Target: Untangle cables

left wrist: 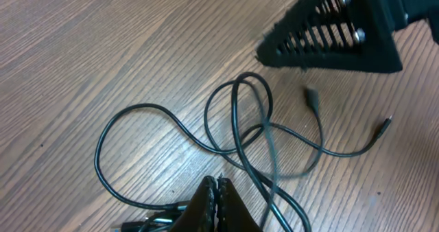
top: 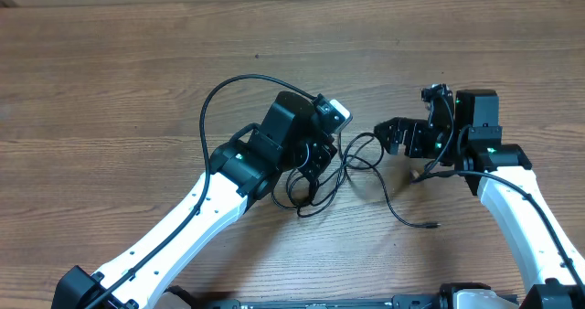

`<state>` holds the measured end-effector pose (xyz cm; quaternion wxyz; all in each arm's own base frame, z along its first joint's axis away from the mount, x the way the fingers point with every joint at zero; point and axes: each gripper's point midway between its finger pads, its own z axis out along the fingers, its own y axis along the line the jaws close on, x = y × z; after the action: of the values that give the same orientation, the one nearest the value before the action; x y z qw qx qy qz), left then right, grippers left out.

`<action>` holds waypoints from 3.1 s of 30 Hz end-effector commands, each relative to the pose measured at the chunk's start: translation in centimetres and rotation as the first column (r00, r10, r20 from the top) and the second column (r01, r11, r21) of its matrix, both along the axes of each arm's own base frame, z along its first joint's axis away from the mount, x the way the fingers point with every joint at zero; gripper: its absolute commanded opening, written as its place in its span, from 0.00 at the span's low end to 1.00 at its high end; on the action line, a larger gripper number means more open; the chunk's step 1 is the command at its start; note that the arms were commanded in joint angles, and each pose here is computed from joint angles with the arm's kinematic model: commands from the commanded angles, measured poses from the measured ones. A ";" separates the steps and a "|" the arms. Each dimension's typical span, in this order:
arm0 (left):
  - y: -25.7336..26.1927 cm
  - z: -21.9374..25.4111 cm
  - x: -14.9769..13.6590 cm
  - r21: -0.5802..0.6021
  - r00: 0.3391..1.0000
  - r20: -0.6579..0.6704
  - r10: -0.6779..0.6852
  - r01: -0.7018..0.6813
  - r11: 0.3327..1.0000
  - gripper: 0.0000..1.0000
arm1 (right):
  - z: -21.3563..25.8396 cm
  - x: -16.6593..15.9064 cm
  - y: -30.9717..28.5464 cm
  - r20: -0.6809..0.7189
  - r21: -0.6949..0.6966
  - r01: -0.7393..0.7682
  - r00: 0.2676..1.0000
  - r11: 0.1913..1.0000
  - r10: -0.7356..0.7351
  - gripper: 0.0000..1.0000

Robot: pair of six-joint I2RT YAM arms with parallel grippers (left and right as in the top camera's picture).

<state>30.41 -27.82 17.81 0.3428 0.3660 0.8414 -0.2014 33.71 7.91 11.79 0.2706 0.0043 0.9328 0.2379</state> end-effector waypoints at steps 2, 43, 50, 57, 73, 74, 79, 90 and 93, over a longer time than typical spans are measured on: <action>-0.4 0.7 0.3 -0.013 1.000 0.016 0.004 -0.004 1.000 0.04 | 0.6 -0.2 -1.3 -0.007 -0.056 0.052 0.999 0.997 -0.053 1.00; 15.7 6.4 4.5 -0.112 0.825 -0.044 0.563 -0.564 0.818 1.00 | 2.4 -8.2 9.2 -0.324 0.156 -0.026 0.943 0.987 0.076 1.00; 16.0 5.7 4.1 -0.082 0.819 -0.061 0.571 -0.574 0.815 1.00 | 0.5 -9.0 10.0 -0.394 0.082 0.076 0.918 0.994 -0.037 1.00; 16.1 5.1 3.7 -0.059 0.818 -0.081 0.570 -0.575 0.816 0.99 | -2.0 -8.9 13.4 -0.441 0.120 0.099 0.897 0.988 -0.036 1.00; 16.2 4.5 3.2 -0.034 0.815 -0.102 0.571 -0.576 0.817 1.00 | -7.1 -9.0 14.8 -0.470 -0.032 0.122 0.874 0.992 -0.122 0.51; 16.2 4.5 3.2 -0.034 0.815 -0.102 0.571 -0.576 0.816 1.00 | -7.1 -9.0 14.8 -0.469 -0.033 0.122 0.875 0.992 -0.123 0.35; 16.2 4.4 3.1 -0.031 0.815 -0.106 0.570 -0.575 0.817 1.00 | -7.0 -8.9 14.8 -0.466 -0.031 0.121 0.877 0.992 -0.121 0.04; 13.0 5.0 1.6 -0.124 0.893 -0.192 0.408 -0.435 0.892 0.79 | 1.6 -4.5 13.9 -0.293 0.104 0.101 0.954 0.989 -0.067 0.04; 11.1 5.7 0.6 -0.174 0.948 -0.182 0.263 -0.294 0.940 0.78 | 4.8 -3.6 13.4 -0.232 0.169 0.112 0.970 0.979 -0.071 0.04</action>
<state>32.05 -14.29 21.67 0.3309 0.1184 0.9144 -0.2009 28.45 21.17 10.95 0.1096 0.1192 0.9525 0.2579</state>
